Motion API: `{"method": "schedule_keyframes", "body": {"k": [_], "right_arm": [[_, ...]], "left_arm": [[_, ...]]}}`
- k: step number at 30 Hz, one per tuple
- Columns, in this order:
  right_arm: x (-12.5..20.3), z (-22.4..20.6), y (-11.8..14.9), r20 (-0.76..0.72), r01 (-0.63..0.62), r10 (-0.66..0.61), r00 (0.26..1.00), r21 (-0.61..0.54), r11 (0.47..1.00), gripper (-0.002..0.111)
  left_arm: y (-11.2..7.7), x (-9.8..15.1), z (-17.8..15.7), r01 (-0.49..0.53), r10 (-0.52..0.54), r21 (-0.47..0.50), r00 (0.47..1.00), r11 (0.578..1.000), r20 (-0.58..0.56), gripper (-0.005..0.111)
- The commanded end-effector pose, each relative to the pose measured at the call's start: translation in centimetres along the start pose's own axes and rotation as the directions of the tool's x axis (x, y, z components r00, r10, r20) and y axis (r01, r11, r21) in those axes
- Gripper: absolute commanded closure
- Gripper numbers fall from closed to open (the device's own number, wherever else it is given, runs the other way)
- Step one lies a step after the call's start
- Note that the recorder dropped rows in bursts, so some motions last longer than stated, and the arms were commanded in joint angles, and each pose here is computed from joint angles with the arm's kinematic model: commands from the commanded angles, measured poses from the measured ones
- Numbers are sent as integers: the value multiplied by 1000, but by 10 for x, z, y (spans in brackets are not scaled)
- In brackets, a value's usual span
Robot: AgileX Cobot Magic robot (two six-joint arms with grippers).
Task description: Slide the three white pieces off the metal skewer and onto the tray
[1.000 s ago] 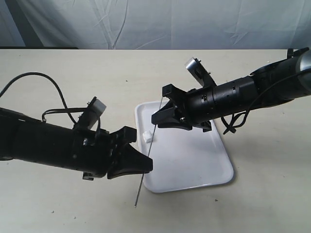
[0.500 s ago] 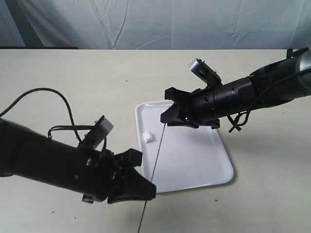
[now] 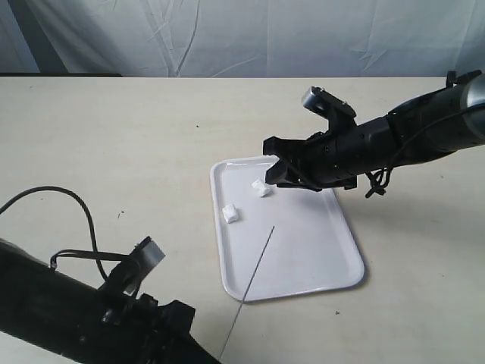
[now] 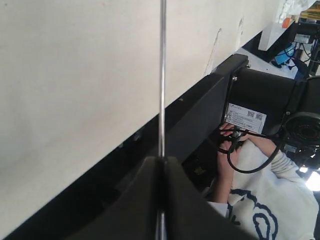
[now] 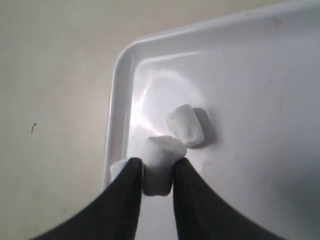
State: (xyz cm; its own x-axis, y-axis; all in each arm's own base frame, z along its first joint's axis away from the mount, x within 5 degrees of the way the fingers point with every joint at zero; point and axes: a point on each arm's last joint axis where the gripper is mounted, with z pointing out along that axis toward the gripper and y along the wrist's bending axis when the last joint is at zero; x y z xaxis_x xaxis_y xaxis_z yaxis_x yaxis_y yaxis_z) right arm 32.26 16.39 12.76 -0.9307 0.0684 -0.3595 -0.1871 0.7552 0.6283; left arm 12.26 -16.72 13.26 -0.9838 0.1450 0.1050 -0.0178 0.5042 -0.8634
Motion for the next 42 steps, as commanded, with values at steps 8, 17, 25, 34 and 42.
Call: {"method": "schedule_keyframes", "body": {"k": [8, 17, 25, 34, 42], "right_arm": [[3, -4, 1, -58, 69, -69, 996, 5, 998, 61], [-17, -54, 25, 59, 381, -395, 917, 162, 910, 61], [-10, -102, 38, 129, 518, -576, 807, 313, 796, 61], [31, -161, 30, 280, 441, -642, 713, 533, 722, 61], [77, -218, 34, 481, 327, -651, 586, 595, 734, 61]], "left_arm": [[3, -2, -1, -113, 115, -44, 992, 993, 49, 107], [-2, -11, -24, -306, 377, -300, 899, 904, 221, 107], [-22, -11, -60, -402, 602, -496, 715, 770, 355, 107], [-42, 2, -117, -277, 763, -733, 427, 621, 485, 107], [-59, 22, -134, -308, 735, -668, 314, 677, 601, 107]]}}
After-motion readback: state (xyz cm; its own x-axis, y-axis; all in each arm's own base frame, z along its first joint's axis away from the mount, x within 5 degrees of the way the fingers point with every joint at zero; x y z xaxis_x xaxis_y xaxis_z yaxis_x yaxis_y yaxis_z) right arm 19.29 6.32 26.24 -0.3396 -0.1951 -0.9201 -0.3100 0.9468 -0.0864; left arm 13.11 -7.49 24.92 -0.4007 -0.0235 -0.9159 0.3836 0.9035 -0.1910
